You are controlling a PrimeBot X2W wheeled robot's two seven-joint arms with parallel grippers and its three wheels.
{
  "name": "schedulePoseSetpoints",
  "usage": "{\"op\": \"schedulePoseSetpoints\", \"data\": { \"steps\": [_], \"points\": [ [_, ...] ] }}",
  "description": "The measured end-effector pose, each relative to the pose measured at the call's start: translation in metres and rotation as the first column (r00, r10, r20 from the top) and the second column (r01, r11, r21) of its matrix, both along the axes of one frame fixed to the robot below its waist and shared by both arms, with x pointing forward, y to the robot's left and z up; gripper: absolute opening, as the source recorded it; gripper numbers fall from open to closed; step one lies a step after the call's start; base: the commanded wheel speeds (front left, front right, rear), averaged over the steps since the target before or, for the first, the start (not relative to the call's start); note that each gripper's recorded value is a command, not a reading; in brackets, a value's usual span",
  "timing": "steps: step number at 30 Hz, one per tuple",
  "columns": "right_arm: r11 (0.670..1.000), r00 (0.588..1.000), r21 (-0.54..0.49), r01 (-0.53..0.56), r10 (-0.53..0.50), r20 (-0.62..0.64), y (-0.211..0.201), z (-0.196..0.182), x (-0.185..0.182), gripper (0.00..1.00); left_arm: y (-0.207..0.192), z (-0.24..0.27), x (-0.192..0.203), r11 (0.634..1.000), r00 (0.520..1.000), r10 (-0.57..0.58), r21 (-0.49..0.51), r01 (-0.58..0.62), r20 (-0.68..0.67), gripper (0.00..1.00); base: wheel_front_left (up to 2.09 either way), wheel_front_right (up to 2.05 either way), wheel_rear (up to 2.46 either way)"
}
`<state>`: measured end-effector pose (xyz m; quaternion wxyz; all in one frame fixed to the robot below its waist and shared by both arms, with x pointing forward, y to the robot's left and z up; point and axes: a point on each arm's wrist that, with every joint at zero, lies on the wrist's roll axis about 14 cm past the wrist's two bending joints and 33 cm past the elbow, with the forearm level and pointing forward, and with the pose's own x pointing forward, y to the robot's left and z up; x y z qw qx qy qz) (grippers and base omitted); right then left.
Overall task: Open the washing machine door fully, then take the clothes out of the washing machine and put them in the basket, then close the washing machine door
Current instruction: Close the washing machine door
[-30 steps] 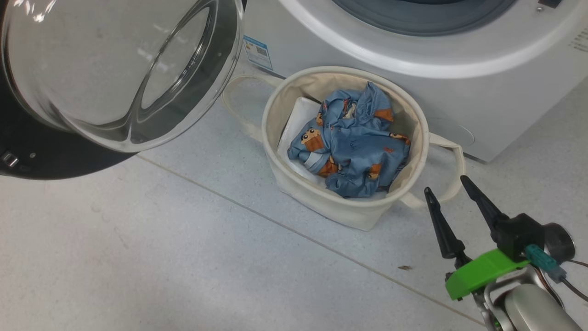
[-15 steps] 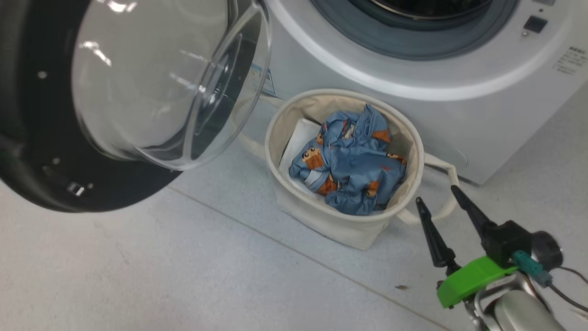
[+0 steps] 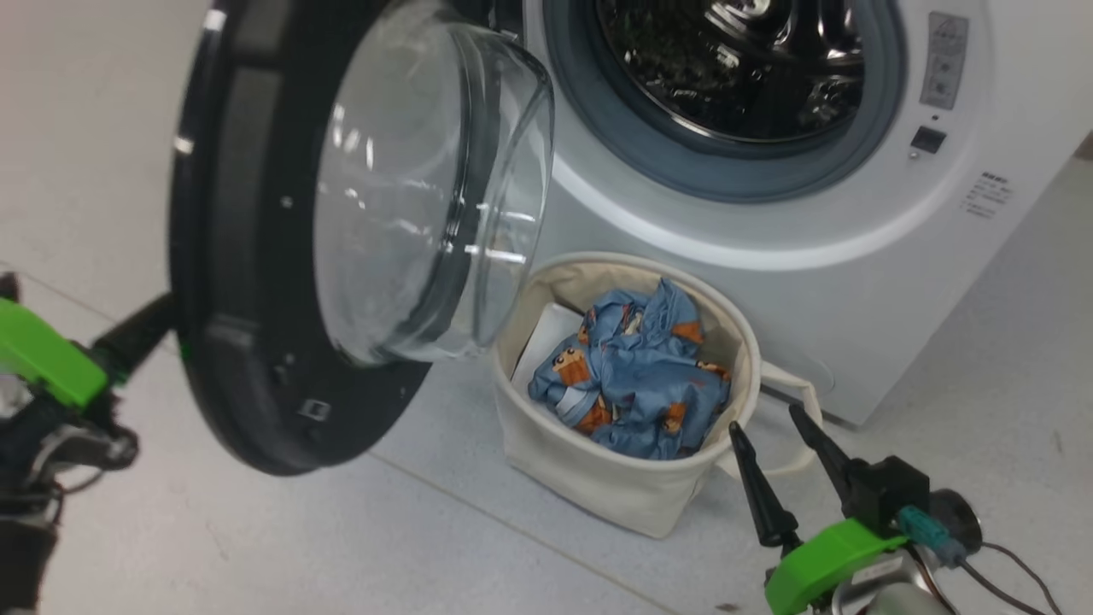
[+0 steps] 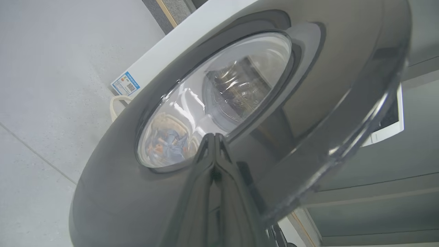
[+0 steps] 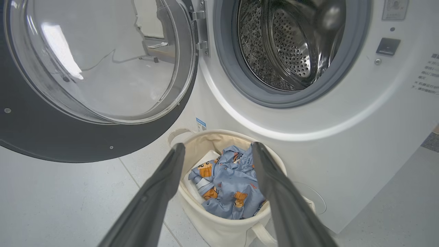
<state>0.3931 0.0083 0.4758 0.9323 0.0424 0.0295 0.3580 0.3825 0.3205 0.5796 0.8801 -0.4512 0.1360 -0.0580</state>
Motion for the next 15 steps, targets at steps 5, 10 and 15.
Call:
{"op": "schedulePoseSetpoints", "data": {
  "steps": [5, 10, 15],
  "points": [
    [1.0, 1.0, 0.004, 0.027, -0.027, 0.001, -0.005, 0.004, -0.008, 1.0, -0.042, 0.004, -0.004, 0.995, 0.994, -0.098, -0.017, 0.099, 0.04, 0.0, 0.0, 0.0, 0.0],
    [0.997, 0.997, 0.027, 0.074, -0.074, 0.024, -0.016, 0.016, -0.008, 1.0, -0.082, 0.001, -0.001, 0.988, 0.986, -0.146, -0.045, 0.15, 0.078, 0.0, 0.0, 0.0, 0.0],
    [0.993, 0.993, 0.03, 0.118, -0.119, 0.023, -0.03, 0.017, -0.015, 1.0, -0.118, 0.0, 0.005, 0.975, 0.976, -0.183, -0.101, 0.195, 0.116, 0.0, 0.0, 0.0, 0.0]
  ]
}}
